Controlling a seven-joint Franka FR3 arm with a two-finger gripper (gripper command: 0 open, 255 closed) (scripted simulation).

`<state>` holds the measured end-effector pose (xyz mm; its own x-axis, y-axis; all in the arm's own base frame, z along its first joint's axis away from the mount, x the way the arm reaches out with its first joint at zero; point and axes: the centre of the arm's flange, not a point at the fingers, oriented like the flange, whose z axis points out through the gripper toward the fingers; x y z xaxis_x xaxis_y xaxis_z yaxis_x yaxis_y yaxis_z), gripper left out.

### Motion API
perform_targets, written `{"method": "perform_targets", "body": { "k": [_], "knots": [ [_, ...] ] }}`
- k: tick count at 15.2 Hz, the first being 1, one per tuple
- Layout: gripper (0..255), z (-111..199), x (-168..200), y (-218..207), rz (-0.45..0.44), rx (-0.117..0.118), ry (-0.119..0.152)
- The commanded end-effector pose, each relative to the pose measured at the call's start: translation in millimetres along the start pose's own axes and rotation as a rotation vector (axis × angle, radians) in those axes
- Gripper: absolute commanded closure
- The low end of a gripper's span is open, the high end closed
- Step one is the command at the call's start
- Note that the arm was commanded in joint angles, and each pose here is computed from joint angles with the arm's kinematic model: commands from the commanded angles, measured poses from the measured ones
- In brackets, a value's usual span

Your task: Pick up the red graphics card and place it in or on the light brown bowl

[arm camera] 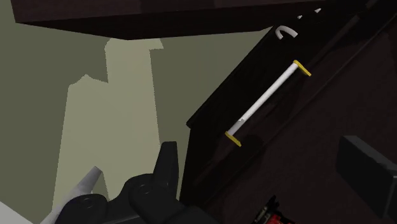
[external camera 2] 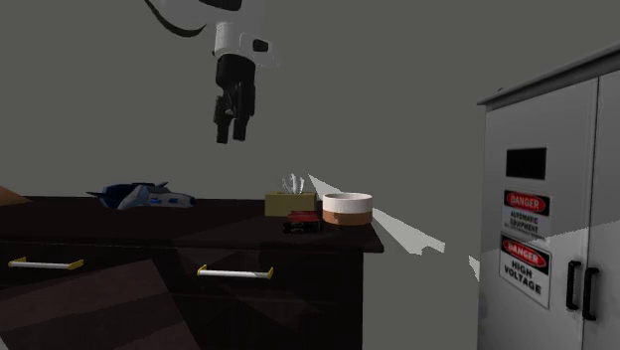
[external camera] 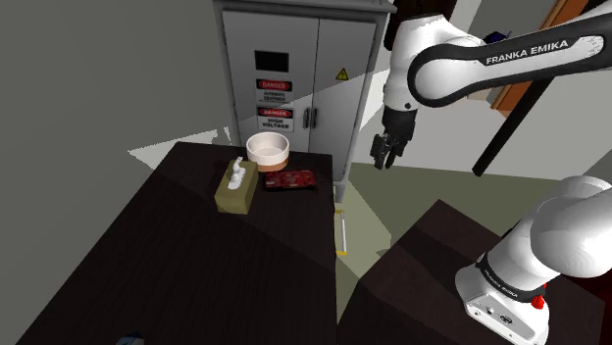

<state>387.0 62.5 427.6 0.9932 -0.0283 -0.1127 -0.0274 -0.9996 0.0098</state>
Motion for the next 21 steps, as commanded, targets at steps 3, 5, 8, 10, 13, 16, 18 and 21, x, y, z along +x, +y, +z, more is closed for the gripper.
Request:
{"method": "perform_targets", "body": {
  "k": [3, 5, 8, 10, 13, 16, 18, 21],
  "knots": [
    [0, 34, 31, -24, 0.023, -0.018, 0.023],
    [0, 50, 48, -34, 0.034, -0.027, 0.033],
    [0, 74, 75, -49, 0.050, -0.041, 0.049],
    [0, 90, 93, -58, 0.061, -0.050, 0.059],
    [0, 114, 121, -71, 0.077, -0.064, 0.074],
    [0, 137, 149, -84, 0.094, -0.078, 0.090],
    [0, 153, 168, -92, 0.105, -0.087, 0.100],
    [0, 172, 186, -98, 0.114, -0.095, 0.109]
  ]
}}
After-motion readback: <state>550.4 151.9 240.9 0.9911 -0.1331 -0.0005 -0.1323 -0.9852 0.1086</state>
